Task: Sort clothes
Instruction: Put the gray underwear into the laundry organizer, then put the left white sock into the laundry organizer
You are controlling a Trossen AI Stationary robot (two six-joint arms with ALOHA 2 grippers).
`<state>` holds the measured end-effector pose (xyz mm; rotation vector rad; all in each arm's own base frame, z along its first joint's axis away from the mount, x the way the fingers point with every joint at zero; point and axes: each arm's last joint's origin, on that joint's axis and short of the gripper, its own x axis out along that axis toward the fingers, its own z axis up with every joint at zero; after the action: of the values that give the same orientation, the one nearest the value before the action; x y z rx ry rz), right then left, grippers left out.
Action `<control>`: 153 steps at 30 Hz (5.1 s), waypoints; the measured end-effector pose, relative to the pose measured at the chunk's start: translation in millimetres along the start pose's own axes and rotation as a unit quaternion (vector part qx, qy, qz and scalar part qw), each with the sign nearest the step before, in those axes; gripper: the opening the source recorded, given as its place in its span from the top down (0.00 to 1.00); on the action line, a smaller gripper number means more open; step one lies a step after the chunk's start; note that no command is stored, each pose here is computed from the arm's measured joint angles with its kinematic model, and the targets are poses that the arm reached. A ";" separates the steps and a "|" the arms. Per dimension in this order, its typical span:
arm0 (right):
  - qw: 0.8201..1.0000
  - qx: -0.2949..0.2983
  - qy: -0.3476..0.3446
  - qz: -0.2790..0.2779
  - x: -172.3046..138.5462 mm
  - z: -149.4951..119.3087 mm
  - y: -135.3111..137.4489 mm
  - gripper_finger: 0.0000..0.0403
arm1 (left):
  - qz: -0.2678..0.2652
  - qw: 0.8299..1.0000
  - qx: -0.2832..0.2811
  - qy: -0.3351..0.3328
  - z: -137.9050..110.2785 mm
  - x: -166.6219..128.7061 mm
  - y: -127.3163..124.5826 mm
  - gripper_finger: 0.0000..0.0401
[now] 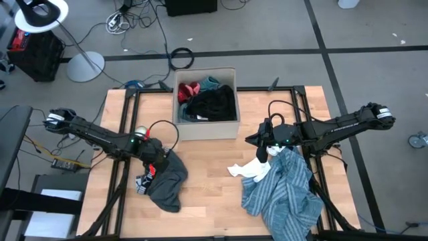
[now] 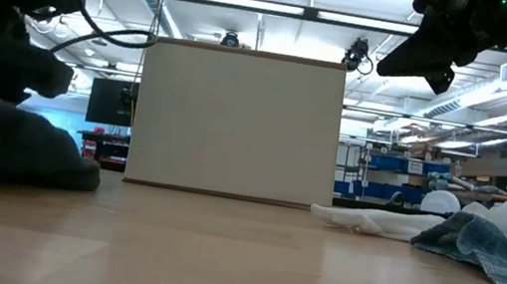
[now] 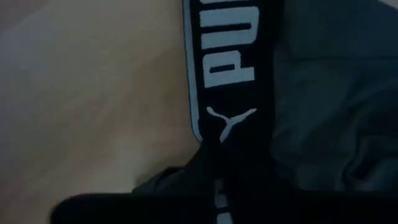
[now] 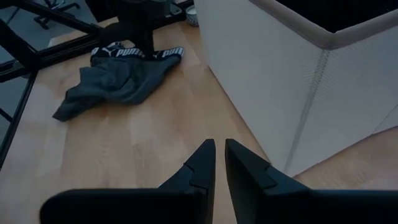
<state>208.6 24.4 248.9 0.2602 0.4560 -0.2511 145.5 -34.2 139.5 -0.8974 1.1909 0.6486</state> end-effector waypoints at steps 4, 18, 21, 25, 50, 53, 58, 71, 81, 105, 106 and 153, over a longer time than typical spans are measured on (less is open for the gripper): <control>1.000 0.005 0.000 0.000 0.0 0.0 0.0 0.90 | -0.025 1.000 0.015 -0.004 4.1 -9.6 -12.6 0.99; 1.000 0.005 -0.001 0.000 0.0 0.1 0.1 0.90 | -0.172 0.964 0.143 -0.143 37.3 -144.8 -91.1 1.00; 1.000 0.006 -0.002 0.001 0.0 0.4 0.2 0.90 | -0.196 0.947 0.163 -0.195 44.5 -180.0 -98.8 1.00; 1.000 0.007 -0.005 0.002 0.0 1.0 0.4 0.90 | -0.225 0.922 0.182 -0.258 57.0 -225.0 -105.1 1.00; 1.000 0.004 -0.011 0.002 0.2 2.4 0.0 0.90 | -0.094 0.781 0.199 -0.585 226.9 -382.2 -114.3 1.00; 1.000 0.001 -0.011 0.002 0.2 2.4 0.0 0.90 | -0.080 0.795 0.200 -0.568 235.2 -374.5 -113.6 1.00; 1.000 -0.005 -0.011 0.002 0.2 2.3 0.0 0.90 | -0.039 0.859 0.226 -0.457 252.5 -326.2 -119.3 1.00; 1.000 -0.004 -0.010 0.002 0.2 2.3 0.0 0.90 | -0.025 0.925 0.258 -0.279 296.5 -143.9 -120.7 1.00; 1.000 -0.007 -0.010 0.002 0.2 2.2 0.0 0.90 | -0.039 0.946 0.197 -0.254 301.8 -58.0 -87.8 0.85; 1.000 -0.009 -0.006 0.000 0.2 1.5 -0.3 0.90 | -0.073 0.949 0.225 -0.209 286.0 -138.8 -102.8 0.67; 1.000 -0.010 -0.006 0.000 0.2 1.5 -0.3 0.90 | -0.067 0.946 0.232 -0.217 279.2 -147.7 -104.1 0.67; 0.955 -0.069 0.287 -0.004 61.0 -95.6 33.4 0.68 | -0.132 0.875 0.340 -0.318 27.1 -70.9 -52.0 0.67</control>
<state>233.3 73.6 144.2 0.1919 1.0478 -0.1473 183.0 -35.5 223.5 -0.1954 0.5963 0.2227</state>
